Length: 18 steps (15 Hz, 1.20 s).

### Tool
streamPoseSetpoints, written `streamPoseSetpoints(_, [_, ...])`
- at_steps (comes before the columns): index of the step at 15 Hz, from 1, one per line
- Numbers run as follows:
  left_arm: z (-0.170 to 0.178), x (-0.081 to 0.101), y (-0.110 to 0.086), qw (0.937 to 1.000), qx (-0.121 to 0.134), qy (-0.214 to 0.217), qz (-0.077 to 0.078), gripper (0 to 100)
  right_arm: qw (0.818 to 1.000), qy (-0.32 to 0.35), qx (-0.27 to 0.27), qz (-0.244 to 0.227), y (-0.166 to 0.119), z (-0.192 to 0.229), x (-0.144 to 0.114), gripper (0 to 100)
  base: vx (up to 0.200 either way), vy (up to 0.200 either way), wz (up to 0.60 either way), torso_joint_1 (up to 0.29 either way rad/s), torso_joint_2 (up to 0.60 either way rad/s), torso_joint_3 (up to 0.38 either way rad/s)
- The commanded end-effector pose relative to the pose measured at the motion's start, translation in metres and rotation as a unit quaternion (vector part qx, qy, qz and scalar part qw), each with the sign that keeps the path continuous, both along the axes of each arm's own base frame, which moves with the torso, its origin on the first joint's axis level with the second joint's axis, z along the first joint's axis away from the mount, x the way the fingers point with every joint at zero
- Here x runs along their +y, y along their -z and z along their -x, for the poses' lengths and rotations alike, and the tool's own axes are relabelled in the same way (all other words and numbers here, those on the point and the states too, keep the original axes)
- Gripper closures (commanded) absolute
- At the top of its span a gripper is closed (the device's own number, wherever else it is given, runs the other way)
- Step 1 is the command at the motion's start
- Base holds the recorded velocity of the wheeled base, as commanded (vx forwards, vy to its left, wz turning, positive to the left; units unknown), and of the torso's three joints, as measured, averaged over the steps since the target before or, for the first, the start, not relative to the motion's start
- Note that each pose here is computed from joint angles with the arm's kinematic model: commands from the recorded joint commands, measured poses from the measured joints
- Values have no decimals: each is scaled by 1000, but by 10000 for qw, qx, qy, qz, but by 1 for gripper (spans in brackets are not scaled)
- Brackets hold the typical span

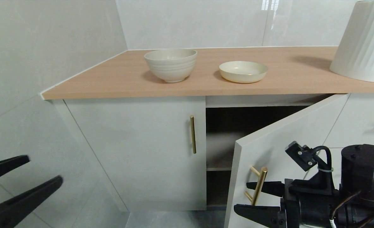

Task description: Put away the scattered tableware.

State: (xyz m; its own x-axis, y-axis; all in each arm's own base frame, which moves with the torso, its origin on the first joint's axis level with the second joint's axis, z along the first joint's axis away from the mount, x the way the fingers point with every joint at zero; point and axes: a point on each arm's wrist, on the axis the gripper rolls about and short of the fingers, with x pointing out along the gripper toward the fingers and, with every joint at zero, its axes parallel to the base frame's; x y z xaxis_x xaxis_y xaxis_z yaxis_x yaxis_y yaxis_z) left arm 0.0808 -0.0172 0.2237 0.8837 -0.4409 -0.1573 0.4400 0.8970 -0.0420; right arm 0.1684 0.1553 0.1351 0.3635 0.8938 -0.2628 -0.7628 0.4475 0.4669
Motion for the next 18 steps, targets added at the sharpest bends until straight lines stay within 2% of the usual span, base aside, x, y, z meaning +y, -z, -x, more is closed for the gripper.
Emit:
streamPoseSetpoints(1, [-93,-59,19,9854,890,1440,-186,0,10000,2,3,2,0,1,-1,0,0,0,0,0,0,0])
streamPoseSetpoints(3, [-114,-89,31,9769,980,1880,-249,0,10000,26,-51,-47,-3,3,-3,0,0,0,0,0,0,0])
streamPoseSetpoints(4, [-122,-100,35,9740,1014,2012,-239,100,10000,26,-57,-52,-4,3,-3,0,0,0,0,0,0,0])
streamPoseSetpoints(7, [-153,-129,45,9712,1018,2155,-14,100,10000,24,-58,-44,-3,3,-3,0,0,0,0,0,0,0])
streamPoseSetpoints(9, [-164,-137,52,9713,963,2177,16,100,10000,34,-47,-40,-3,3,-3,0,0,0,0,0,0,0])
streamPoseSetpoints(10, [-171,-152,62,9690,901,2292,213,100,10000,39,-13,-3,-1,4,-5,0,0,0,0,0,0,0])
streamPoseSetpoints(11, [-172,-165,69,9640,978,2439,399,100,10000,37,-20,0,-1,5,-5,0,0,0,0,0,0,0])
streamPoseSetpoints(12, [-174,-173,75,9612,1031,2514,477,100,10000,37,-26,-5,-1,5,-5,0,0,0,0,0,0,0])
streamPoseSetpoints(14, [-179,-201,97,9534,1035,2776,569,100,9999,45,-86,-53,-4,6,-6,0,0,0,0,0,0,0])
streamPoseSetpoints(15, [-180,-213,101,9500,990,2890,655,100,9999,60,-105,-66,-5,6,-7,0,0,0,0,0,0,0])
streamPoseSetpoints(18, [-179,-231,101,9434,972,3076,774,100,9998,84,-159,-115,-9,8,-8,0,0,0,0,0,0,0])
